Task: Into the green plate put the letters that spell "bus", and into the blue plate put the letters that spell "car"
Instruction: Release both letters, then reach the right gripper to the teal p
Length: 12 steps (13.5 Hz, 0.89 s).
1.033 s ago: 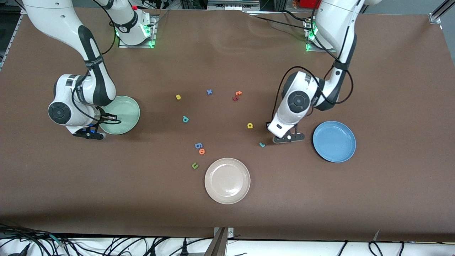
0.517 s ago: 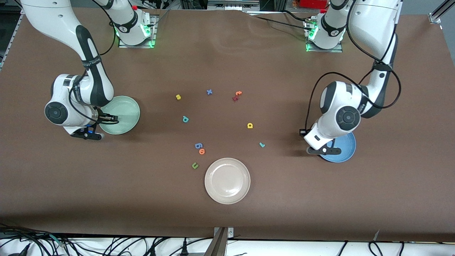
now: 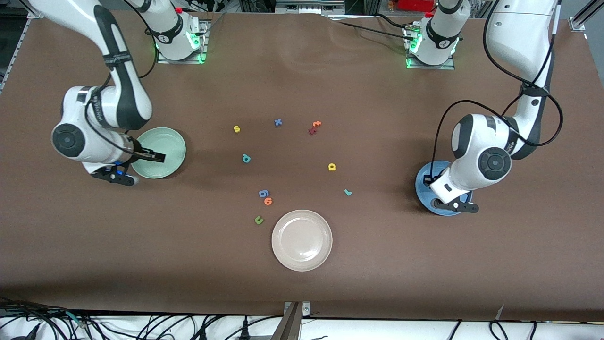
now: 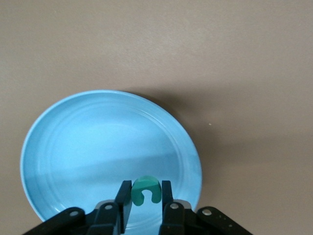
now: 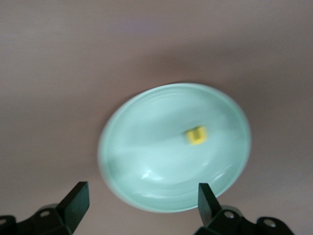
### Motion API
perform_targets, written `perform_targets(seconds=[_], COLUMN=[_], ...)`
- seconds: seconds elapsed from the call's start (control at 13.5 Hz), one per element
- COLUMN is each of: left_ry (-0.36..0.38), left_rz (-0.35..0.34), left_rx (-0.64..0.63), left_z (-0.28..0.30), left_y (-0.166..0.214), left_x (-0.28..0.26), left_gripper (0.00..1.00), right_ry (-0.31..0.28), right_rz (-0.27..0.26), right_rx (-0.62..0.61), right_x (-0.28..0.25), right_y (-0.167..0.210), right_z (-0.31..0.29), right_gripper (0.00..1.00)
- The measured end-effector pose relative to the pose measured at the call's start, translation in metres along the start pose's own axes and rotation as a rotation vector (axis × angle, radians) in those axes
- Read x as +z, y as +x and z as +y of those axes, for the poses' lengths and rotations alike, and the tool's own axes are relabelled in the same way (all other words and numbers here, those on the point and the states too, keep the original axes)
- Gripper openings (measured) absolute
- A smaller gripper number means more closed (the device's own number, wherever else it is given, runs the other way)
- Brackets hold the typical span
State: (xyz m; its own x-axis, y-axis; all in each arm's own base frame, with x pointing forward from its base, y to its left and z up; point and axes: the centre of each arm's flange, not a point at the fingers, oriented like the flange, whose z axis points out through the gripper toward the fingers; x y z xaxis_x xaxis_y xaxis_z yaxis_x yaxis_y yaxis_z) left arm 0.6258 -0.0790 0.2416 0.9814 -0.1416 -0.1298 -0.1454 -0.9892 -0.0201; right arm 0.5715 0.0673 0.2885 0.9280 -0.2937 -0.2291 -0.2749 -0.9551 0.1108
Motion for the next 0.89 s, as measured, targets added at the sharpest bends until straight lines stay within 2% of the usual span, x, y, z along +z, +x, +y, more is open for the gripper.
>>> perform_targets(seconds=[0.07, 0.15, 0.37, 0.59, 0.74, 0.89], left_ry=[0.0, 0.0, -0.002, -0.005, -0.001, 0.003], left_rz=[0.005, 0.008, 0.02, 0.023, 0.023, 0.023], left_rx=[0.012, 0.018, 0.019, -0.05, -0.124, -0.185], left_z=[-0.001, 0.001, 0.006, 0.031, 0.07, 0.108], left_y=[0.002, 0.003, 0.008, 0.008, 0.006, 0.001], left_x=[0.0, 0.0, -0.005, -0.006, -0.006, -0.005], left_gripper=[0.33, 0.39, 0.68, 0.99, 1.0, 1.0], right_ry=[0.008, 0.017, 0.063, 0.11, 0.133, 0.141], right_rz=[0.011, 0.02, 0.059, 0.088, 0.098, 0.101], right_rx=[0.045, 0.088, 0.196, 0.145, 0.093, 0.094], right_x=[-0.007, -0.011, -0.009, 0.023, 0.049, 0.072], right_y=[-0.009, -0.018, -0.043, -0.058, -0.072, -0.081], right_z=[-0.026, -0.051, -0.117, -0.168, -0.2, -0.219], right_gripper=[0.99, 0.99, 0.99, 0.98, 0.98, 0.98])
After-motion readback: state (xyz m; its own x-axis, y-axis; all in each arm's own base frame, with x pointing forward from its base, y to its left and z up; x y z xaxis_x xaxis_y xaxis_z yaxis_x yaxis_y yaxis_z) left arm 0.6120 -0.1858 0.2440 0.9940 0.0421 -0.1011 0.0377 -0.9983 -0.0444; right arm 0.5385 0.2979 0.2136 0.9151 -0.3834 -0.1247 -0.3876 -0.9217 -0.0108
